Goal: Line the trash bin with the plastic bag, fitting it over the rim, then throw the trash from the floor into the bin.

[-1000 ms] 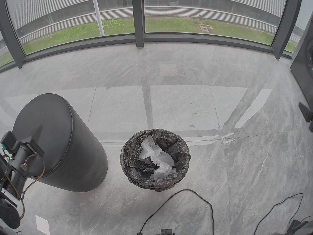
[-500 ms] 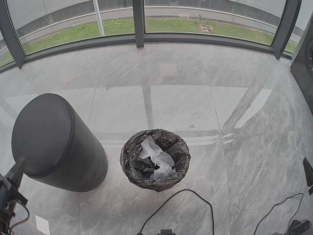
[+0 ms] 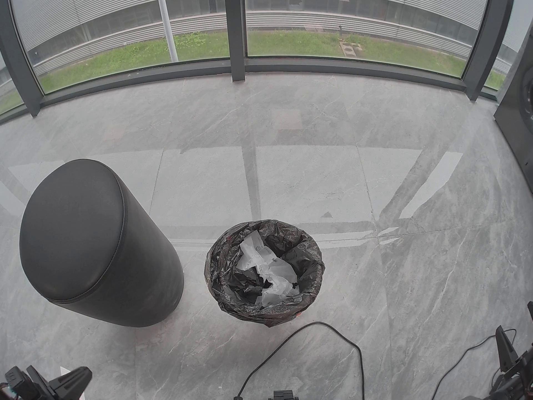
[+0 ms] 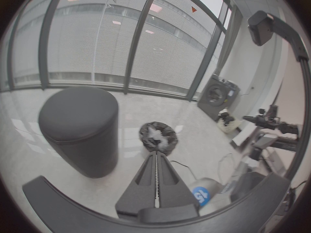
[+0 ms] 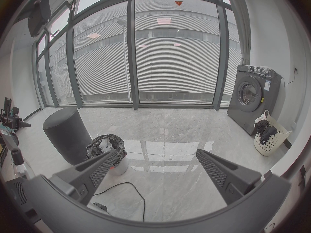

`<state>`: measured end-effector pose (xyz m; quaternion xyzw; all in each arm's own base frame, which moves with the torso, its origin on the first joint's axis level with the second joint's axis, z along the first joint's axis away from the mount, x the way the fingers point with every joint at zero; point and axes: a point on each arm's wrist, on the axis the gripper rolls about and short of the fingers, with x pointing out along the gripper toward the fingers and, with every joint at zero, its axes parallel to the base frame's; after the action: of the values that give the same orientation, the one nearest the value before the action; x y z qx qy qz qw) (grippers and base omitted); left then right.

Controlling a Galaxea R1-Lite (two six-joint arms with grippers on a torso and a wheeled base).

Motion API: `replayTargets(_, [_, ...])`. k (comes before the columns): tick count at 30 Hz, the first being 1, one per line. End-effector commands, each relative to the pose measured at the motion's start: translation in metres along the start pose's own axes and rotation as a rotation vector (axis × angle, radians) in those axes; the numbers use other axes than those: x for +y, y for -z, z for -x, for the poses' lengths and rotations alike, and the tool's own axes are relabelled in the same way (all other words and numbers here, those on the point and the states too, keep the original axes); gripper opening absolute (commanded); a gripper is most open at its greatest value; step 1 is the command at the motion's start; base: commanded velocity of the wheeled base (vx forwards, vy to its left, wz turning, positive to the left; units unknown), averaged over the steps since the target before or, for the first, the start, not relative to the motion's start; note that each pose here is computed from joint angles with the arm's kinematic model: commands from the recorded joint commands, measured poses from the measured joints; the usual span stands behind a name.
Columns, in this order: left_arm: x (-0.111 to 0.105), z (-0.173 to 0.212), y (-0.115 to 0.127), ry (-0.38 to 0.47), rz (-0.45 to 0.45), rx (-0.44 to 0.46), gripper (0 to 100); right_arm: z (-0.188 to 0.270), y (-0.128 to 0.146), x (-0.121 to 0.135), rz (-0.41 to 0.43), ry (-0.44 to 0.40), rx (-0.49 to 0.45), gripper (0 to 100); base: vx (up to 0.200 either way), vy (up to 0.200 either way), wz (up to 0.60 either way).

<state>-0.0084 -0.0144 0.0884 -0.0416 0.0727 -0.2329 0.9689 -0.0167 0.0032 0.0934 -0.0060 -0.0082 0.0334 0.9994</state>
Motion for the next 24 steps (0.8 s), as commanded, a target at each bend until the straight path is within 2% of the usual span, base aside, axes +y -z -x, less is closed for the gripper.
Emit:
replayTargets(1, [0.0124,0.0138,0.0031,-0.853,-0.138,-0.100,0,0.0068,0.0129,-0.0023,-0.003,0.047,-0.026,100,0.000,0.000,0.00])
replayTargets(3, [0.0135,0.0151,0.0033,-0.931,-0.131,-0.097,0,0.0068,0.0132,-0.0023,0.003,0.047,-0.023,100,0.000,0.000,0.00])
replayTargets(5, [0.0135,0.0148,0.0034,-0.919,-0.137,-0.091,0,0.0067,0.0184,-0.0026,-0.005,0.060,0.024,100,0.000,0.000,0.00])
replayTargets(7, [0.0142,0.0148,0.0035,-0.837,-0.159,-0.086,0,0.0068,0.0189,-0.0025,-0.013,0.059,0.032,100,0.000,0.000,0.00])
replayTargets(9, [0.0159,0.0158,0.0036,-0.688,-0.184,-0.098,0,0.0067,0.0184,-0.0025,-0.006,0.057,0.024,100,0.000,0.000,0.00])
replayTargets(10, [0.0165,0.0156,0.0034,-0.655,-0.181,-0.097,0,0.0067,0.0184,-0.0025,-0.005,0.056,0.024,100,0.000,0.000,0.00])
replayTargets(14, [0.0177,0.0150,0.0031,-0.610,-0.176,-0.091,0,0.0067,0.0185,-0.0025,-0.002,0.059,0.026,100,0.000,0.000,0.00])
replayTargets(16, [0.0183,0.0155,0.0030,-0.642,-0.169,-0.096,0,0.0067,0.0185,-0.0026,-0.003,0.060,0.026,100,0.000,0.000,0.00])
replayTargets(17, [0.0196,0.0167,0.0029,-0.723,-0.153,-0.099,0,0.0067,0.0185,-0.0026,-0.005,0.060,0.026,100,0.000,0.000,0.00])
replayTargets(20, [0.0212,0.0185,0.0028,-0.829,-0.113,-0.116,0,0.0067,0.0185,-0.0026,-0.006,0.060,0.026,100,0.000,0.000,0.00])
replayTargets(24, [0.0220,0.0192,0.0030,-0.874,-0.109,-0.115,0,0.0067,0.0185,-0.0025,-0.008,0.059,0.026,100,0.000,0.000,0.00])
